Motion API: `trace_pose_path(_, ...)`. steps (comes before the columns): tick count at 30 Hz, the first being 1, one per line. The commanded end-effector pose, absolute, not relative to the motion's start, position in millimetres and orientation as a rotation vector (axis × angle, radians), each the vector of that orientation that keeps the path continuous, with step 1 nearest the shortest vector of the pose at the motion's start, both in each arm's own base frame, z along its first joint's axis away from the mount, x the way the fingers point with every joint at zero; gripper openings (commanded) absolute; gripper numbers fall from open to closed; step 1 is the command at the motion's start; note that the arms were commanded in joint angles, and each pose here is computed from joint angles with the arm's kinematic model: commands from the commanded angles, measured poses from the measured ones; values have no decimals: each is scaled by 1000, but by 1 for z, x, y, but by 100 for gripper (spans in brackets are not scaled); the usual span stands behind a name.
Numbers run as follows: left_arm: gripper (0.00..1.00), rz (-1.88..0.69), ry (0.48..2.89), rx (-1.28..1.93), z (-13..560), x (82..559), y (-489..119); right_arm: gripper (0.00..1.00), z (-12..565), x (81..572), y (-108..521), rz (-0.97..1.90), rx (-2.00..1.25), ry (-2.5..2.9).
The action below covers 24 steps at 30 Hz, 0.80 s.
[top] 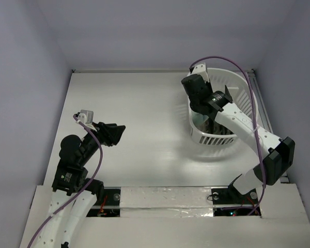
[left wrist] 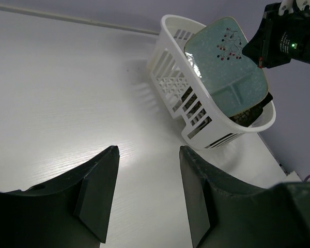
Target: Unload the plates from the dish rack
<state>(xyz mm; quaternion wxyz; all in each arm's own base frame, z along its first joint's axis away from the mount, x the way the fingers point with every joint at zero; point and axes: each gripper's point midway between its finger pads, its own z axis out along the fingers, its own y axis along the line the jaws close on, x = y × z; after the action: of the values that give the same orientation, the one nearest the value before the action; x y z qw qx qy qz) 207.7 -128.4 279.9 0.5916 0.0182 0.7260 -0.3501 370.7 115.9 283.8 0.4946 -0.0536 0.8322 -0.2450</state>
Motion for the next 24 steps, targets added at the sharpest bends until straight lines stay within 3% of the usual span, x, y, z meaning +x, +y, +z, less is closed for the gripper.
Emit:
trace_pose_path(1,47,-830,1668,59,283,210,-132,0,327,364,105,-559,18,1898)
trace_pose_path(7,47,-831,1676,56,281,211,-133,0,351,352,93,-514,100,1843)
trace_pose_path(16,47,-832,1676,55,281,212,-133,0,410,336,113,-122,138,1747)
trace_pose_path(24,47,-830,1674,52,282,212,-132,0,422,334,146,125,98,1724)
